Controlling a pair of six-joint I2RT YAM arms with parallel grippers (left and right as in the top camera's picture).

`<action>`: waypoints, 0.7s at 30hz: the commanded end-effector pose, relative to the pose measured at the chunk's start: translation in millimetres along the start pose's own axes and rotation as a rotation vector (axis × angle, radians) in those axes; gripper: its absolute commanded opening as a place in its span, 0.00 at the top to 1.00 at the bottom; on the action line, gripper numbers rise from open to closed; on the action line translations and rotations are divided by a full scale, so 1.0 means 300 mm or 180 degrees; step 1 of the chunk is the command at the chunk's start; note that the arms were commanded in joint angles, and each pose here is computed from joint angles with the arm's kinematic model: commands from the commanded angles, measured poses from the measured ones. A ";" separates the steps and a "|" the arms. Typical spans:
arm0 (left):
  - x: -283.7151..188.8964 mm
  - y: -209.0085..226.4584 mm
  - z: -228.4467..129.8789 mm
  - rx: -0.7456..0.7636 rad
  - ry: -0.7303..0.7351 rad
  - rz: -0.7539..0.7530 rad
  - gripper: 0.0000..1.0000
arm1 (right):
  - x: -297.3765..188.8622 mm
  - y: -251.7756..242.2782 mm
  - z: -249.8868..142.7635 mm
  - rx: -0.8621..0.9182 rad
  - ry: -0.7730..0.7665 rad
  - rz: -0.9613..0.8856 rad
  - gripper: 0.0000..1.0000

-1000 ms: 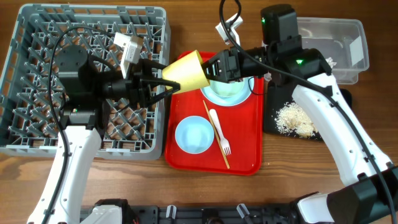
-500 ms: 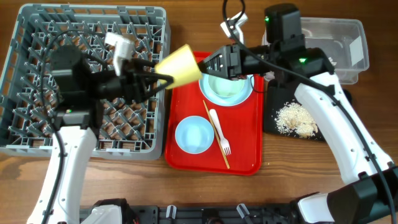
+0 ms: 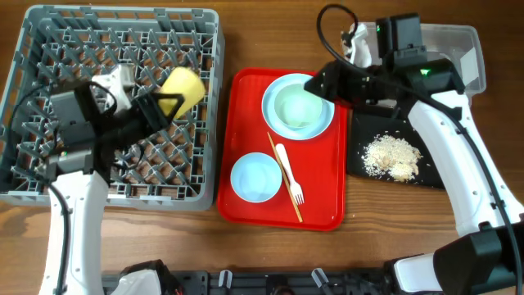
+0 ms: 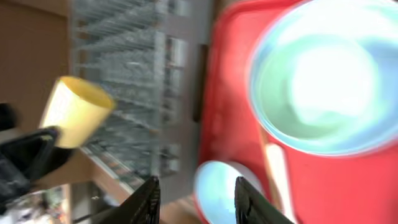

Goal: Sort waste into correct bins and load items into the dishwasher rack
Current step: 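Place the yellow cup upside down in the dish rack with the left gripper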

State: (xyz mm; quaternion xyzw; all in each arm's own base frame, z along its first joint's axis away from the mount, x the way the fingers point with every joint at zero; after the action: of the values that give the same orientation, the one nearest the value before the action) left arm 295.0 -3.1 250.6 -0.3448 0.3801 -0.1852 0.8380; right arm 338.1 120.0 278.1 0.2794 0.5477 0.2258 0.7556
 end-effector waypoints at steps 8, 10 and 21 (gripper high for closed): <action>-0.245 -0.009 -0.017 -0.0356 -0.0229 0.1839 0.96 | -0.099 -0.147 -0.036 -0.0164 -0.0191 -0.1614 0.60; -0.253 -0.007 -0.033 -0.0406 -0.0142 0.1901 0.96 | -0.141 -0.165 -0.048 -0.0144 -0.0264 -0.1890 0.60; -0.267 0.074 -0.078 -0.0574 0.0164 0.2588 0.96 | -0.224 -0.202 -0.074 -0.0035 -0.0360 -0.2243 0.32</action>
State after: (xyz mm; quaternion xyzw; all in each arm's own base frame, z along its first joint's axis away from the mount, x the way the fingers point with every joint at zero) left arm 222.4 39.3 267.5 -0.2461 0.5153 0.1551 0.8061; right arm 299.1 41.0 276.2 0.0975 0.5749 -0.0436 0.8112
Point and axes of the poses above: each gripper's point midway between its finger pads, its own x axis out along the fingers, its own y axis along the line the jaws close on, z = x × y, the point moved 8 cm from there along -x, back along the fingers, and after that the axes turned 1 degree about x, right-handed, at the moved point
